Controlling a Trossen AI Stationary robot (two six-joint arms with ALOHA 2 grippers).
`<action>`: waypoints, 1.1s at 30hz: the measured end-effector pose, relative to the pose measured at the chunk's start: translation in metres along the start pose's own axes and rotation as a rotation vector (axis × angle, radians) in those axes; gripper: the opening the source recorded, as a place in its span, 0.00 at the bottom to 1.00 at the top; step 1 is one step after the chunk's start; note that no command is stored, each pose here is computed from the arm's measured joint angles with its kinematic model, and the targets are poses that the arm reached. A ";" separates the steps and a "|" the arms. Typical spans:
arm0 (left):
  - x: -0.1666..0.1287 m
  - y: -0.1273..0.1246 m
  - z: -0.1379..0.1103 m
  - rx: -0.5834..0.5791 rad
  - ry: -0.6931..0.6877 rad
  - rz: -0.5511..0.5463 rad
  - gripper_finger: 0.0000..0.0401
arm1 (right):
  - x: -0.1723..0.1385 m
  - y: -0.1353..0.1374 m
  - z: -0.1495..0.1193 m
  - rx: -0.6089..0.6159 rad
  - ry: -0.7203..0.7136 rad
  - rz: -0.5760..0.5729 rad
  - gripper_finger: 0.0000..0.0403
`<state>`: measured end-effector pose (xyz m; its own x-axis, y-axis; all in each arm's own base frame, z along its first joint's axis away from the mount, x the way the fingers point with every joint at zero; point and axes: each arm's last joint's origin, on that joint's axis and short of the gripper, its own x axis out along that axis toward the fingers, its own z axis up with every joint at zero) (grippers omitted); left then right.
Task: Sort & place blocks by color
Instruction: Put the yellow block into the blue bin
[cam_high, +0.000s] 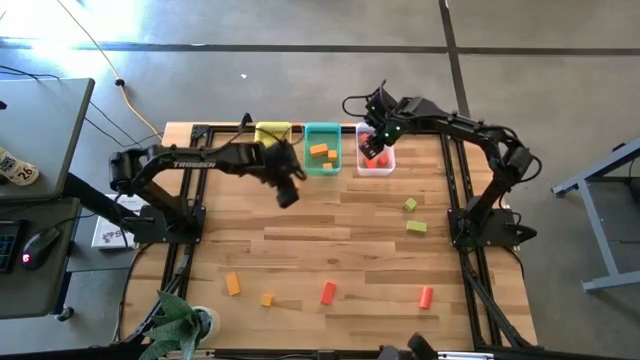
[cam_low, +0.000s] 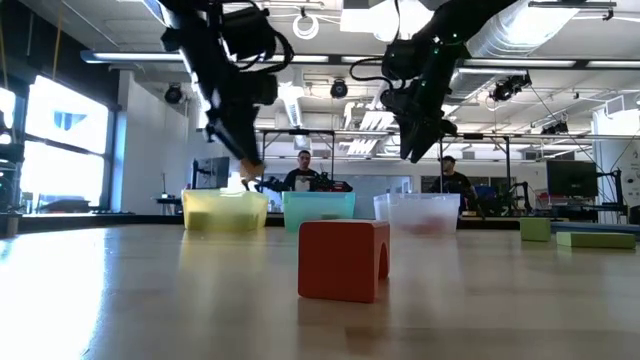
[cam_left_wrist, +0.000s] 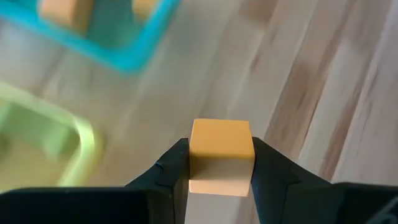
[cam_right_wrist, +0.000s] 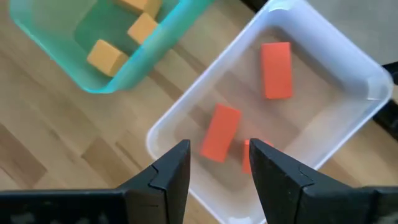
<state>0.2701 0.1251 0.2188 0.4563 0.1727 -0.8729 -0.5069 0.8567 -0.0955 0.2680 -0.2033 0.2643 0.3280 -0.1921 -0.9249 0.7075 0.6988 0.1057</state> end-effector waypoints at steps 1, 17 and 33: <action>0.000 0.003 0.004 0.004 -0.039 -0.014 0.26 | 0.000 0.003 -0.001 0.004 0.000 -0.004 0.38; -0.007 0.046 0.040 -0.001 -0.391 0.023 0.26 | 0.001 0.036 -0.008 0.112 -0.037 -0.107 0.38; 0.040 0.075 0.047 -0.031 -0.417 0.069 0.26 | -0.001 0.039 0.008 0.178 -0.205 -0.083 0.38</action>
<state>0.2849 0.2192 0.1992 0.6738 0.4167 -0.6102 -0.5659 0.8220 -0.0634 0.2998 -0.1815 0.2717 0.3715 -0.3918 -0.8417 0.8301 0.5462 0.1122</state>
